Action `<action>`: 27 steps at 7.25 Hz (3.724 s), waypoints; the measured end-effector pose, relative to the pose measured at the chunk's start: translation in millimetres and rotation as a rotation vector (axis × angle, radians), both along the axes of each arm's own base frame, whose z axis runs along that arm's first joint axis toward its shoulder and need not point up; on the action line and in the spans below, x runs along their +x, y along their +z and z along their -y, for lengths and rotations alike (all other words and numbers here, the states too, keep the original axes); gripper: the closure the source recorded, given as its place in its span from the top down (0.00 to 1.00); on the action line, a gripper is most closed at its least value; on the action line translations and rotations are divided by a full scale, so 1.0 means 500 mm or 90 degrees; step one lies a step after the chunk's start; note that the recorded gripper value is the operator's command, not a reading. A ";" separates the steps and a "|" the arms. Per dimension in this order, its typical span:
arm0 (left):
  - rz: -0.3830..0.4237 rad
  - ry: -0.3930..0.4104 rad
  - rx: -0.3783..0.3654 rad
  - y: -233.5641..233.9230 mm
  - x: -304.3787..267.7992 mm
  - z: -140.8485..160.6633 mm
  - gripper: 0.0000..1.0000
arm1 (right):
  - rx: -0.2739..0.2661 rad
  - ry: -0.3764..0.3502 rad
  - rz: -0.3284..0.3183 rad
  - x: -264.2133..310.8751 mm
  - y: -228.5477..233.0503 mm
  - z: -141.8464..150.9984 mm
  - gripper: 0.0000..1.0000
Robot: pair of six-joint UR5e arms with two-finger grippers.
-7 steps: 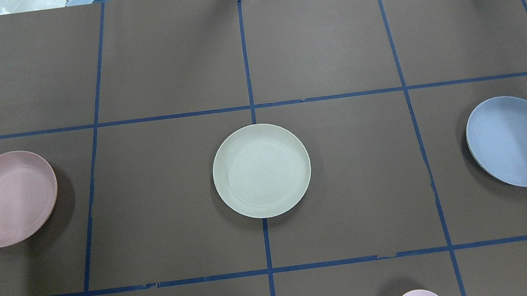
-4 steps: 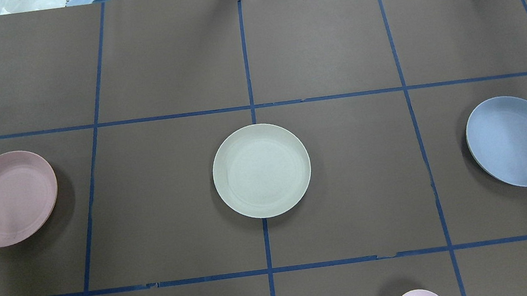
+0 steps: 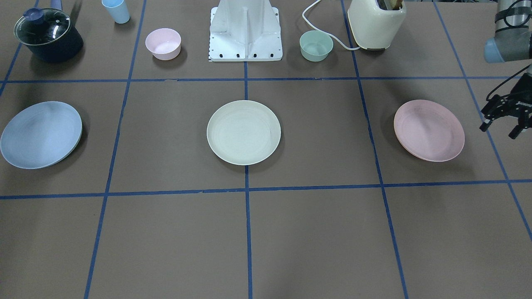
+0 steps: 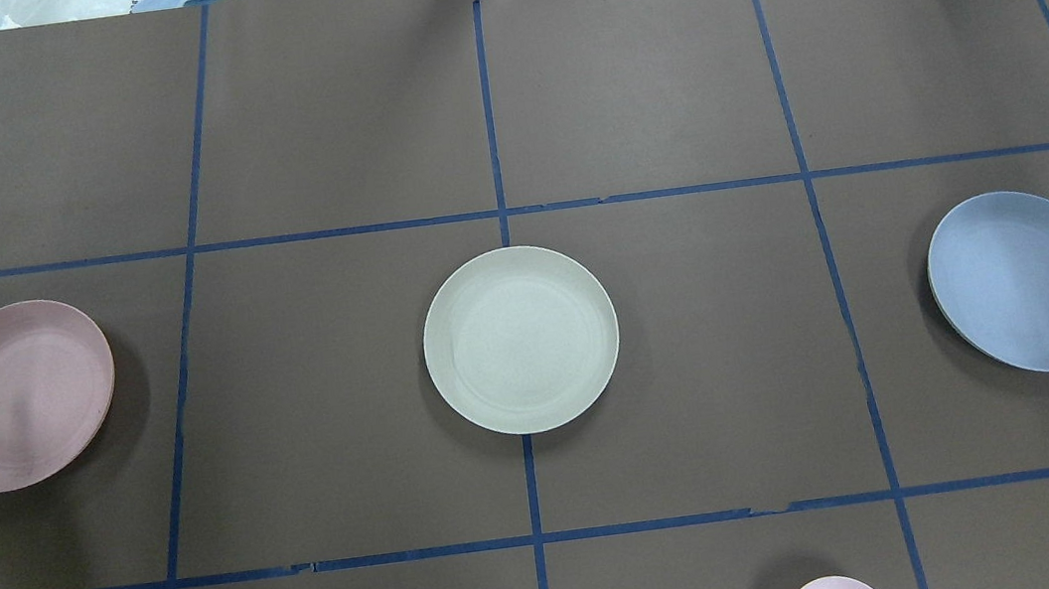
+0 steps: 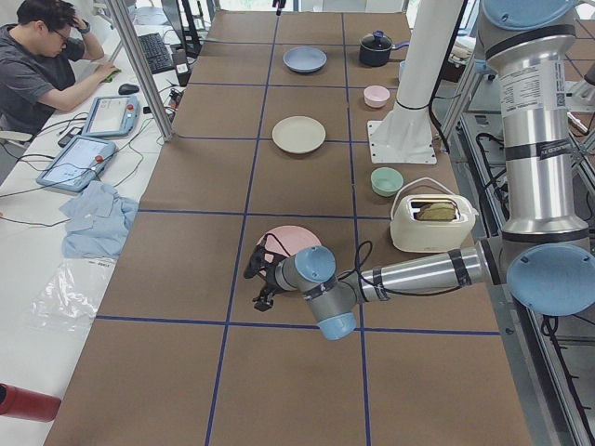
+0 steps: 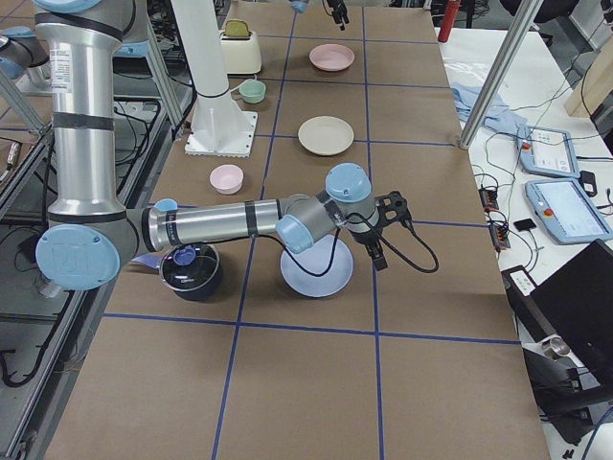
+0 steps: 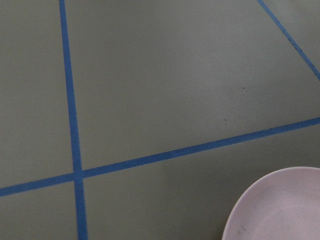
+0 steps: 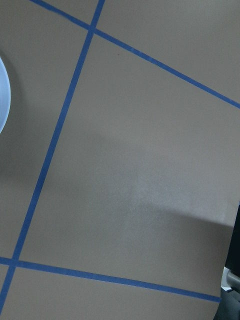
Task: Stack three plates with pink and blue
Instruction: 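Grasp the rim of the pink plate with the left gripper, then lift the pink plate and carry it over the cream plate with the left gripper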
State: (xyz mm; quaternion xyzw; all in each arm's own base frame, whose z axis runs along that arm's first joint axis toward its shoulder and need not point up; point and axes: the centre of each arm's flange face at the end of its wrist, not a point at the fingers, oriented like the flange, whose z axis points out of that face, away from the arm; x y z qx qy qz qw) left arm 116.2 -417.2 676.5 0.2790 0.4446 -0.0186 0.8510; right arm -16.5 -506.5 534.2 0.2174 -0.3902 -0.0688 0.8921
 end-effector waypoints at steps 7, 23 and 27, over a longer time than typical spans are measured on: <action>0.006 0.039 -0.031 0.018 0.150 -0.063 0.00 | -0.001 0.001 -0.001 0.000 0.002 -0.001 1.00; -0.240 0.101 -0.151 -0.830 0.611 0.067 0.00 | -0.012 0.001 0.000 0.001 0.015 -0.010 1.00; -0.214 0.079 -0.172 -0.825 0.783 0.033 0.00 | -0.014 0.002 0.000 0.001 0.017 -0.010 1.00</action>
